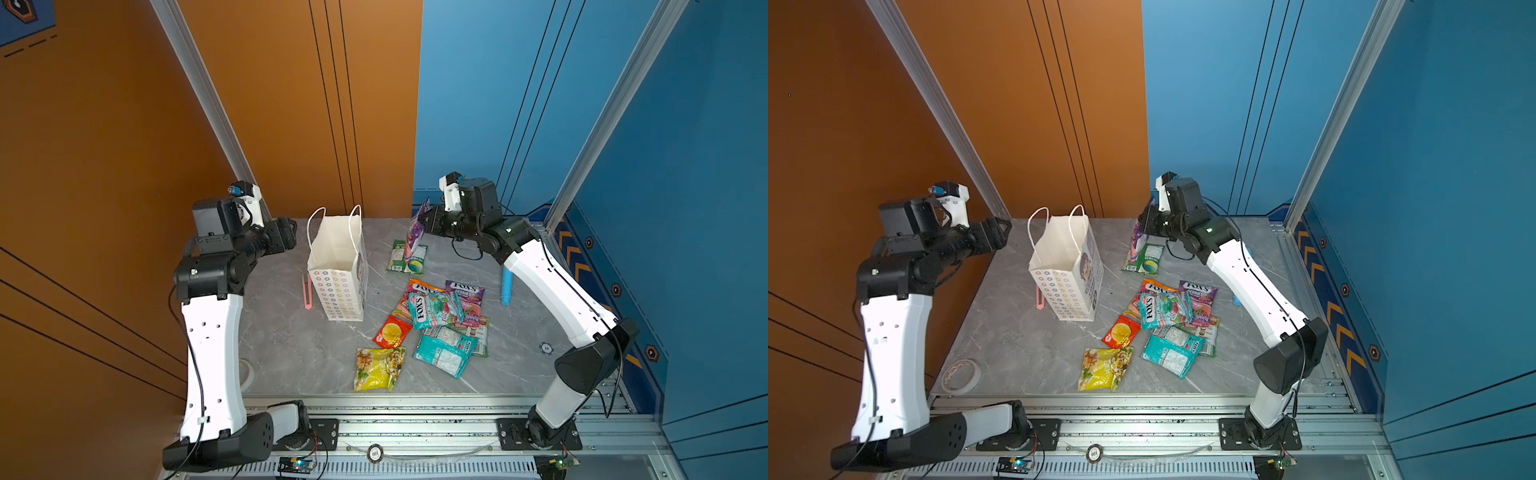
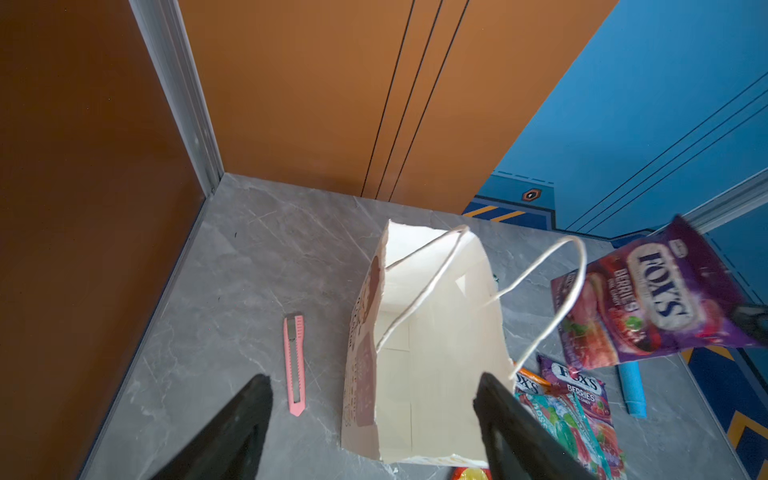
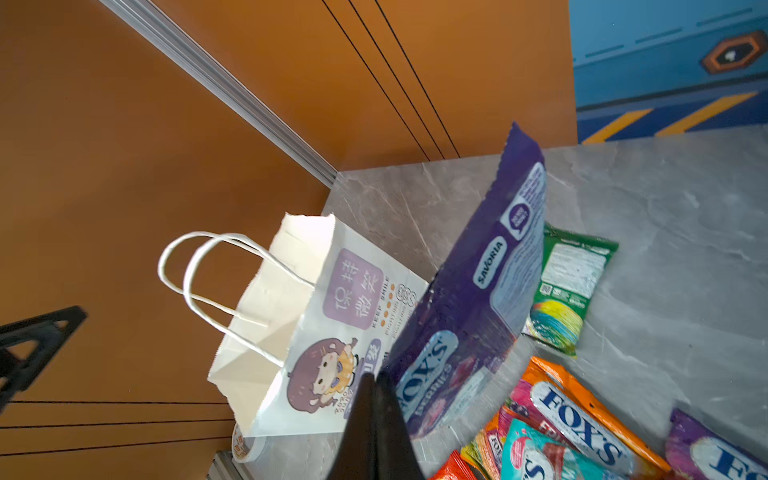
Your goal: Place the snacks into the paper bag
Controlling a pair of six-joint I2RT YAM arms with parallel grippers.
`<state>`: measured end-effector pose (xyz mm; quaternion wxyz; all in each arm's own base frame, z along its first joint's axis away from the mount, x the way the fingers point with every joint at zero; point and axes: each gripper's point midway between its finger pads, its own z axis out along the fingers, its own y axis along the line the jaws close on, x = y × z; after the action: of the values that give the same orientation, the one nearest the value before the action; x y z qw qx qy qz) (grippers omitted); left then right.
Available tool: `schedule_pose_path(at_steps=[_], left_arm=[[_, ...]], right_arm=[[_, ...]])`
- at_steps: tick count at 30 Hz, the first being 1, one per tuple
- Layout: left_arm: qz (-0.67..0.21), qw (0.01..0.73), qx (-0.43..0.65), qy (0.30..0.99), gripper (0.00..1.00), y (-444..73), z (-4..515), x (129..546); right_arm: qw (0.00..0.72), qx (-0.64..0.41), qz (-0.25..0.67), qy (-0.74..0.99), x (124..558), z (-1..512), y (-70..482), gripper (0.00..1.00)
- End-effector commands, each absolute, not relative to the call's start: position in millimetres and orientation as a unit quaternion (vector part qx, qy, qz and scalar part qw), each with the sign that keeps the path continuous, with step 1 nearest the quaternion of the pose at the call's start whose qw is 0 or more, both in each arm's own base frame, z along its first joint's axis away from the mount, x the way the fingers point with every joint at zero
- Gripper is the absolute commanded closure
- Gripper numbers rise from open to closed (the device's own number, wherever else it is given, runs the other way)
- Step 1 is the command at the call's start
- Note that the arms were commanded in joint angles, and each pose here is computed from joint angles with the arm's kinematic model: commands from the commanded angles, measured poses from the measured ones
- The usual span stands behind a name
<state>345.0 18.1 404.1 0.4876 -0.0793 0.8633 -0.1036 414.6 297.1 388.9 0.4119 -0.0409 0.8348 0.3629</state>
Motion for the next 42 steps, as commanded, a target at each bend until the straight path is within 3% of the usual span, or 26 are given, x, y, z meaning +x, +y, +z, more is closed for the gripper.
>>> schedule_pose_path(at_steps=[1, 11, 22, 34, 42], left_arm=[[-0.155, 0.416, -0.07, 0.894, 0.26, 0, 373, 338], [-0.1, 0.319, -0.062, 0.94, 0.3, 8, 324, 331], [-0.071, 0.282, -0.036, 0.956, 0.36, -2, 300, 355], [-0.071, 0.258, -0.032, 0.963, 0.6, -3, 283, 371], [-0.092, 0.253, -0.027, 0.963, 0.83, -14, 281, 377]], right_arm=[[0.444, -0.058, 0.361, 0.818, 420, 413, 307, 1.0], [0.492, -0.075, 0.398, 0.771, 427, 472, 336, 1.0], [0.535, -0.071, 0.419, 0.731, 431, 507, 344, 1.0], [0.595, -0.053, 0.458, 0.659, 449, 549, 354, 1.0], [0.623, -0.023, 0.503, 0.598, 468, 562, 373, 1.0]])
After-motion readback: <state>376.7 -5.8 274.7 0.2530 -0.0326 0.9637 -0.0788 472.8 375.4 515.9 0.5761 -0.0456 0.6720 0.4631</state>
